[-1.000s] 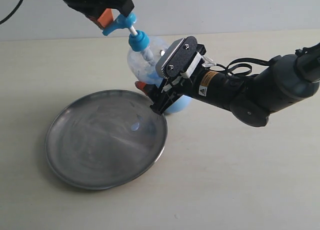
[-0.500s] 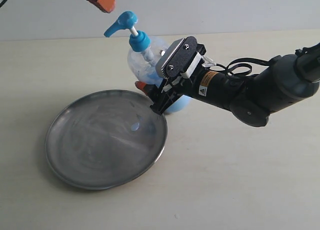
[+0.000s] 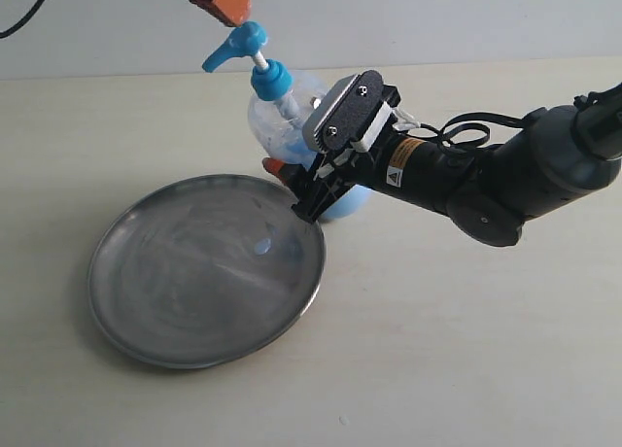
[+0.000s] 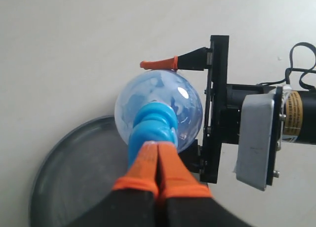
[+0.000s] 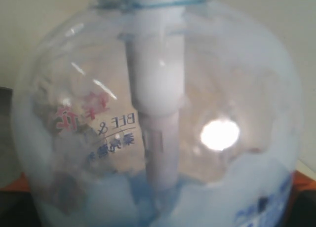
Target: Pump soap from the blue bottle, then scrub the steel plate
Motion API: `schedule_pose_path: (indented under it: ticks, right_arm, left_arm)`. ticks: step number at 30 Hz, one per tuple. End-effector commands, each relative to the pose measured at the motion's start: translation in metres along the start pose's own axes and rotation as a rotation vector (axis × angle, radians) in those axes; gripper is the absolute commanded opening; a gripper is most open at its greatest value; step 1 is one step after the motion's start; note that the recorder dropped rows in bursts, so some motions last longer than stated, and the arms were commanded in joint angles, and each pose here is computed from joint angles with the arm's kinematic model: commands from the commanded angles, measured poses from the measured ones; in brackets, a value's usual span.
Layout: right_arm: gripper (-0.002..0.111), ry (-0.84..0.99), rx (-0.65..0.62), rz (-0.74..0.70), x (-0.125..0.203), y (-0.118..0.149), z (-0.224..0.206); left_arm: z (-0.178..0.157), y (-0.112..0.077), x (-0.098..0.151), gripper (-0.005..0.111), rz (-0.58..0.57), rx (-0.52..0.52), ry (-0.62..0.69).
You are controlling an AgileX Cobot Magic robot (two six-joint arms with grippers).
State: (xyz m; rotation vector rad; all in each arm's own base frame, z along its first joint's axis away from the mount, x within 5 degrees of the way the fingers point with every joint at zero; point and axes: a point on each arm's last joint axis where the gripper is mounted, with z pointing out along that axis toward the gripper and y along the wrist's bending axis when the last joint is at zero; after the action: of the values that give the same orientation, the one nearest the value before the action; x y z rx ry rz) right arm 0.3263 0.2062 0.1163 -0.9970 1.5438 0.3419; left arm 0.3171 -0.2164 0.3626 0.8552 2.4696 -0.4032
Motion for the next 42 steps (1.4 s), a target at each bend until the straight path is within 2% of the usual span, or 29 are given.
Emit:
schedule_pose_path:
  ticks: [1,6,13,23,34,42]
  right_arm:
    - [0.0,-0.069,0.0,-0.015,-0.009,0.0,-0.001]
    - [0.0,-0.069,0.0,-0.015,-0.009,0.0,-0.001]
    - [0.0,-0.076,-0.051,-0.039,-0.009,0.005,-0.001]
    - [0.0,-0.08,-0.051,-0.037,-0.01,0.005,-0.001]
    - [0.0,-0.083,-0.051,-0.036,-0.01,0.005,-0.001]
    - [0.0,-0.093,-0.058,-0.034,-0.011,0.006,-0.001]
  left_arm:
    - [0.012,0.001,-0.002,0.0,-0.005,0.01,0.009]
    - [0.023,0.003,-0.001,0.0,-0.01,0.013,0.031]
    - [0.024,0.003,-0.001,0.0,-0.011,0.013,0.033]
    - [0.024,0.006,-0.001,0.0,0.01,-0.014,0.039]
    - [0.023,0.003,0.004,0.0,0.021,0.017,0.085]
    - [0.037,0.005,0.007,0.0,0.018,0.03,0.144]
